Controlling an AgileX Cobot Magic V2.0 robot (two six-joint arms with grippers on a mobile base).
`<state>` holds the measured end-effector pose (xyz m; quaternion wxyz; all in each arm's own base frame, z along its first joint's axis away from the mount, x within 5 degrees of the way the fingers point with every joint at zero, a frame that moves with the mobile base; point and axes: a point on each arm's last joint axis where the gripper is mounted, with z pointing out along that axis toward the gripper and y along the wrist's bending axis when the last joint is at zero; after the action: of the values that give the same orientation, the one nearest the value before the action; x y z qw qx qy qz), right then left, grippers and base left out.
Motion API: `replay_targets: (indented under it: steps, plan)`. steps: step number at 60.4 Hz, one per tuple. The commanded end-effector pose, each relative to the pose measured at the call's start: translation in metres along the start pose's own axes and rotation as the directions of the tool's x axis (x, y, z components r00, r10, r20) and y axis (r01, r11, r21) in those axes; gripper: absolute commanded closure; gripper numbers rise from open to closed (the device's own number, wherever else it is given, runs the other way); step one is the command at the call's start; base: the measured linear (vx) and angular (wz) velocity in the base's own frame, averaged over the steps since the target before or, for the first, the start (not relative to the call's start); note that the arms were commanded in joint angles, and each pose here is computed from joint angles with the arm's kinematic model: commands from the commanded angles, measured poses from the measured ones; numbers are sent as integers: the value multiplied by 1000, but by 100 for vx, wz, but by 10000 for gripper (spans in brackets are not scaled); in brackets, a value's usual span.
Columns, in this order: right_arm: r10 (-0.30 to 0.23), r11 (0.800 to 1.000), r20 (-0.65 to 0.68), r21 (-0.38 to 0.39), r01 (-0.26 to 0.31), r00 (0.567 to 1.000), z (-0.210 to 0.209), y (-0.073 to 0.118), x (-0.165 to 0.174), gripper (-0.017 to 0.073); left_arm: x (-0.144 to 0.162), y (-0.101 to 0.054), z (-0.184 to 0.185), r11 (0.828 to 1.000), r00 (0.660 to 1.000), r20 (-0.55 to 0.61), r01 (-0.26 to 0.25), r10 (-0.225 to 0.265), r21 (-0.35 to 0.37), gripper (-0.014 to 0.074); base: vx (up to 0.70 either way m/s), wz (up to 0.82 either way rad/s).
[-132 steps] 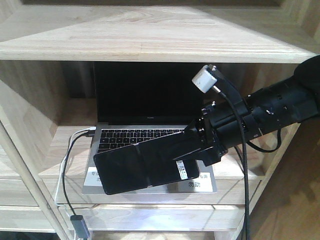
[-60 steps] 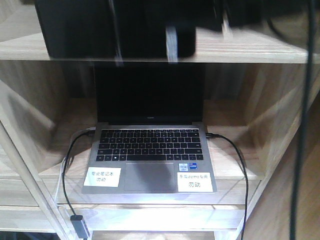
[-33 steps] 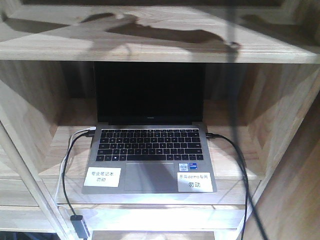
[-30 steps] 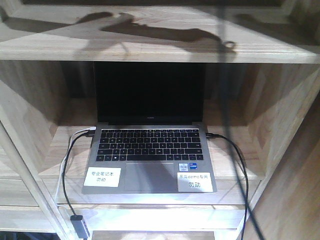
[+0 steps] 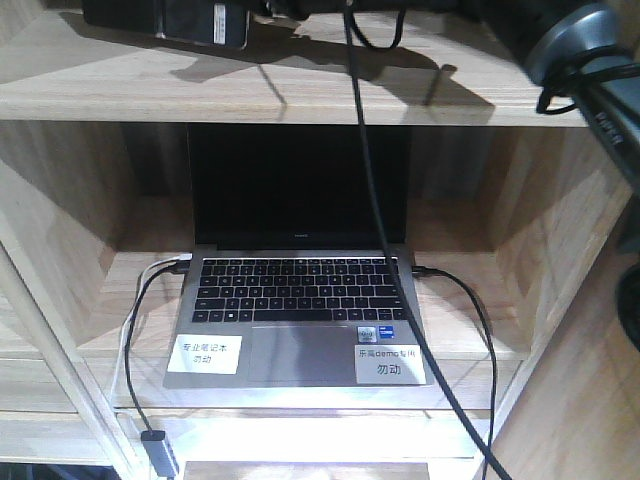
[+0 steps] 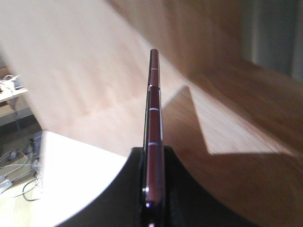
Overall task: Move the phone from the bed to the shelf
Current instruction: 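Lower the phone onto the upper shelf and open the right gripper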
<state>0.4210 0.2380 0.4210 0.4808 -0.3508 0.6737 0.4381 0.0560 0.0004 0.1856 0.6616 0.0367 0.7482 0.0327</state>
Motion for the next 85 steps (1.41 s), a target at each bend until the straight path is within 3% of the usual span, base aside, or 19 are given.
replay_targets:
  steps: [1,29,43,50,62,74,78,85]
  plan:
    - [-37,999,148,18,35,988,-21,21,-37,560,-16,1,-3,1000,994,109,9,-8,-3,593,0,0]
    - [-55,997,136,63,47,989,-21,17,-36,541,-16,1,-3,1000,994,109,9,-8,-3,593,0,0]
    - [-98,990,96,106,88,991,-21,14,-33,468,-16,1,-3,1000,994,109,9,-8,-3,593,0,0]
    - [-109,988,87,120,98,990,-21,13,-32,384,-16,1,-3,1000,994,109,9,-8,-3,593,0,0]
    - [-140,977,86,173,123,986,-22,8,-33,126,-16,1,-3,1000,994,109,9,-8,-3,593,0,0]
    - [-203,953,59,242,183,977,-26,6,-36,-127,-16,1,-3,1000,994,109,9,-8,-3,593,0,0]
    - [-208,951,58,244,188,976,-27,7,-37,-170,-16,1,-3,1000,994,109,9,-8,-3,593,0,0]
    - [-216,950,65,245,194,974,-31,11,-41,-166,-16,1,-3,1000,994,109,9,-8,-3,593,0,0]
